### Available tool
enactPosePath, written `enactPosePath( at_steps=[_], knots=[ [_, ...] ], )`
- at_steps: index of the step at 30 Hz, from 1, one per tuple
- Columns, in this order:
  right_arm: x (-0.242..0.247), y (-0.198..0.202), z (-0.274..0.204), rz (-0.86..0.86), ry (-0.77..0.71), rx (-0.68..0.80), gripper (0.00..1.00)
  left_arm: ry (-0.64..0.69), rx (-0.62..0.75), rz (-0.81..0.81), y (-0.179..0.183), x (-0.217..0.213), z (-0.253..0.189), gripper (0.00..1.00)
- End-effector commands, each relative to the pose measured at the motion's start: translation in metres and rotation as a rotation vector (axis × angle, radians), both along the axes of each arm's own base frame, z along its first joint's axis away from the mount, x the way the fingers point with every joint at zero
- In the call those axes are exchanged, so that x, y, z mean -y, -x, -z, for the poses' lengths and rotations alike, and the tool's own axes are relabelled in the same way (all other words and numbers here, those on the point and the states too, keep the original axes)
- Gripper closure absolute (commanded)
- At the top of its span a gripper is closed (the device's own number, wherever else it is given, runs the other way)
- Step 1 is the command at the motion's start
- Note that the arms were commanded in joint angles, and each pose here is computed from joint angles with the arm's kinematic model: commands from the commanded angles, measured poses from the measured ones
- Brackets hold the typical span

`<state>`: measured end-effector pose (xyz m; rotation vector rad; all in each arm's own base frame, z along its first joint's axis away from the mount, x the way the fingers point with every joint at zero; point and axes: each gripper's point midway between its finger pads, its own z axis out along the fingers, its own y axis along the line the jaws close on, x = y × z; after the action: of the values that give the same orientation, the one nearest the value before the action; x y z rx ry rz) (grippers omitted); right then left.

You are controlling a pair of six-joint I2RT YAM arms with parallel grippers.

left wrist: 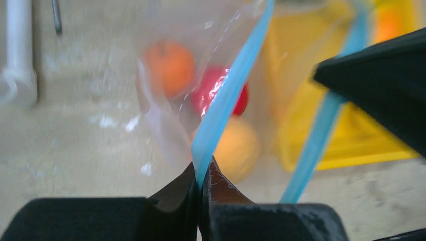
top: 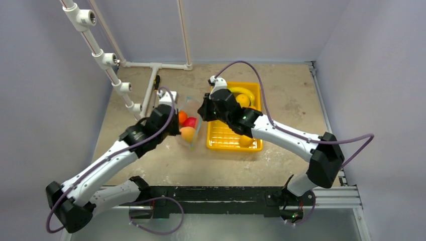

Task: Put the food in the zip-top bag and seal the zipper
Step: Adjust the zipper food storage bag at the center of the board.

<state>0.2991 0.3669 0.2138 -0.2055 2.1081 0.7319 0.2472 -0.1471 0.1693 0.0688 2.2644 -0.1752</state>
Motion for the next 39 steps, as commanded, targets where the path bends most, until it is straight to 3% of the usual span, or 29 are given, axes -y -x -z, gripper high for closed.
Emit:
enactPosePath(
  at_steps=[1,3,4,6,9,11,14,17,20,23,25,27,31,33,35,37,39],
  knots=[
    [0.008,-0.005,-0.141,0.035,-0.221,0.24,1.0,0.282,0.459,0.042,-0.008,0.0,-0.195,1.0],
    [0.011,-0.003,-0.144,0.035,-0.242,0.257,1.0,0.245,0.492,-0.036,-0.01,-0.018,-0.206,1.0],
    [0.011,-0.006,-0.128,0.033,-0.227,0.24,1.0,0.201,0.47,-0.065,-0.015,-0.021,-0.191,1.0],
    [0.007,-0.017,-0.076,0.005,-0.174,0.149,1.0,0.123,0.313,-0.064,-0.027,-0.011,-0.122,1.0],
    [0.0,-0.019,-0.013,-0.014,-0.103,0.035,1.0,0.177,0.059,-0.01,-0.024,0.009,-0.023,1.0],
    [0.003,-0.021,-0.019,0.0,-0.105,0.054,1.0,0.247,0.098,0.02,-0.022,0.014,-0.036,1.0],
    [0.014,-0.026,-0.082,0.033,-0.152,0.173,1.0,0.267,0.333,0.028,-0.029,0.002,-0.146,1.0],
    [0.023,-0.025,-0.151,0.049,-0.214,0.283,1.0,0.214,0.418,0.019,-0.031,-0.011,-0.204,1.0],
    [0.024,-0.023,-0.153,0.04,-0.222,0.298,1.0,0.179,0.322,0.029,-0.039,-0.001,-0.161,1.0],
    [0.008,-0.027,-0.067,-0.001,-0.139,0.148,1.0,0.182,0.106,0.025,-0.043,0.012,-0.046,1.0],
    [0.0,-0.027,-0.025,-0.016,-0.096,0.069,1.0,0.238,-0.012,0.048,-0.038,0.02,-0.005,1.0],
    [-0.002,-0.028,-0.035,-0.011,-0.094,0.098,1.0,0.277,0.044,0.075,-0.04,0.024,-0.028,1.0],
    [0.013,-0.03,-0.132,0.028,-0.18,0.271,1.0,0.247,0.331,0.028,-0.042,-0.007,-0.151,1.0],
    [0.018,-0.029,-0.161,0.038,-0.206,0.319,1.0,0.181,0.342,-0.002,-0.045,-0.019,-0.165,1.0],
    [0.014,-0.031,-0.149,0.028,-0.187,0.306,1.0,0.137,0.279,-0.017,-0.051,-0.019,-0.135,1.0],
    [0.004,-0.03,-0.097,-0.006,-0.142,0.213,1.0,0.113,0.133,-0.016,-0.051,-0.012,-0.055,1.0],
    [-0.005,-0.029,-0.051,-0.029,-0.106,0.128,1.0,0.142,0.034,0.0,-0.047,-0.001,-0.016,1.0]
  ],
)
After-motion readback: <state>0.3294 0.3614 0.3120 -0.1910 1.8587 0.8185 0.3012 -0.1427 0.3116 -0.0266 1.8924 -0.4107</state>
